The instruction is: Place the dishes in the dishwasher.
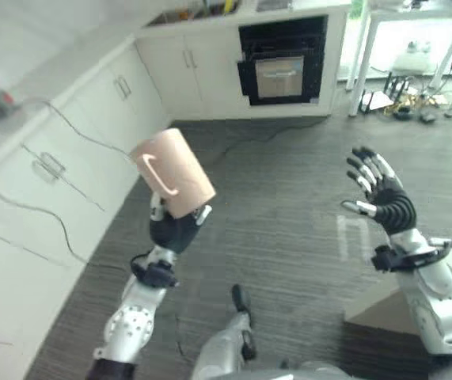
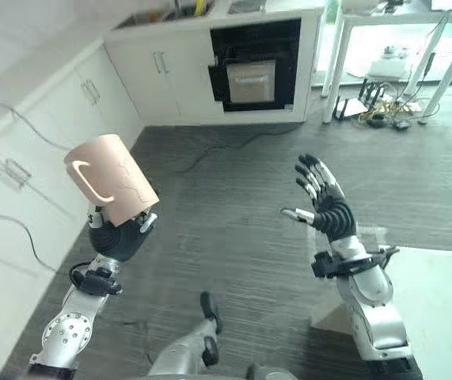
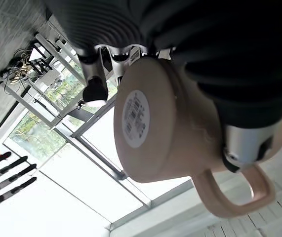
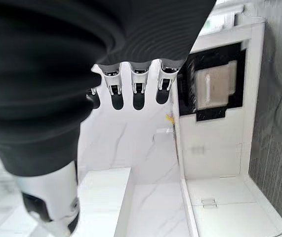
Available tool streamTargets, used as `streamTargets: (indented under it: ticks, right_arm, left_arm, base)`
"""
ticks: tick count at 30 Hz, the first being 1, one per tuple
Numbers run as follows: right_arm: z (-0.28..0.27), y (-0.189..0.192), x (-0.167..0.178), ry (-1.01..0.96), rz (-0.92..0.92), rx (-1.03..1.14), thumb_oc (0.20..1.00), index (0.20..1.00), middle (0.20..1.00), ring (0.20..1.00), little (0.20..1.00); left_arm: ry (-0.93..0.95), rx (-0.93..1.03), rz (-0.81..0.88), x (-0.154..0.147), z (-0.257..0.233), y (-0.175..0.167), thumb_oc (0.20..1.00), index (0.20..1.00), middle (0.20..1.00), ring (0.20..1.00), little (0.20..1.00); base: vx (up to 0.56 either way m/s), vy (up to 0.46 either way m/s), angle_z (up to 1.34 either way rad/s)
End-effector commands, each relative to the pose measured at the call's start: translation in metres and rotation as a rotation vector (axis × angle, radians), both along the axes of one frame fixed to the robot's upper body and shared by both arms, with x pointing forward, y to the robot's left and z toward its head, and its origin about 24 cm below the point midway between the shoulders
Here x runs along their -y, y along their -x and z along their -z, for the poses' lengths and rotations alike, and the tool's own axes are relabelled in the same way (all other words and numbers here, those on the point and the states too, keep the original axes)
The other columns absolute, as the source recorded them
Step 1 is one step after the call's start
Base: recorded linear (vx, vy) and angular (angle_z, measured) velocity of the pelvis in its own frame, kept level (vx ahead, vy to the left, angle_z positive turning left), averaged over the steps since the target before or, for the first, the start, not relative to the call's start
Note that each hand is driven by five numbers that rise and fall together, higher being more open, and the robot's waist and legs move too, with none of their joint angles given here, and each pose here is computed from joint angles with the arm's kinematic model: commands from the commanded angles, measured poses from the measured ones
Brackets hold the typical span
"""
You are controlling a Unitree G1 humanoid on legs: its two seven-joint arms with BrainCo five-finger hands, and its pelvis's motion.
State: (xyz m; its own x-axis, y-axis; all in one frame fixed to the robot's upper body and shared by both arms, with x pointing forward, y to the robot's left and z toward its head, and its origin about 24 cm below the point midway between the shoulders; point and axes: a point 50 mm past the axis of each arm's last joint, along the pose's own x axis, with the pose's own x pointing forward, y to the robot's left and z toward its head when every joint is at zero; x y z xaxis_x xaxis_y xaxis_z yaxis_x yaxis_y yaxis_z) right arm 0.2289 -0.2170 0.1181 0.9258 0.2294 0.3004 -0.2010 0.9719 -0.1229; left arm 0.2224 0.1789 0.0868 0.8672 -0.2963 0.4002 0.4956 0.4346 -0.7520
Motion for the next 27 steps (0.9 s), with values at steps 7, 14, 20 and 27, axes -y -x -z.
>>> streamTargets:
  ticks: [7, 14, 20, 27]
  right_arm:
    - [-0.034, 0.010, -0.016, -0.069, -0.066, 0.195, 1.000, 1.000, 1.000, 1.000, 1.000]
    - [-0.030, 0.017, -0.019, -0.069, -0.051, 0.209, 1.000, 1.000, 1.000, 1.000, 1.000]
    - [-0.026, 0.015, -0.021, -0.055, -0.042, 0.180, 1.000, 1.000, 1.000, 1.000, 1.000]
    - [-0.027, 0.011, -0.008, -0.058, 0.012, 0.173, 1.000, 1.000, 1.000, 1.000, 1.000]
  left_arm:
    - [-0.054, 0.106, 0.022, 0.004, -0.027, -0.002, 0.200, 0.200, 0.200, 0.200, 0.200]
    - [-0.085, 0.084, 0.062, 0.012, -0.025, -0.003, 0.200, 0.200, 0.200, 0.200, 0.200]
    - [-0.091, 0.087, 0.084, 0.015, -0.029, -0.009, 0.200, 0.200, 0.200, 0.200, 0.200]
    - [-0.093, 0.093, 0.114, 0.021, -0.027, -0.011, 0.200, 0.200, 0.200, 0.200, 0.200]
  base:
    - [0.44, 0.250, -0.40]
    - [0.31, 0.231, 0.54]
    - [0.28, 0.054, 0.01]
    - [0.42, -0.333, 0.33]
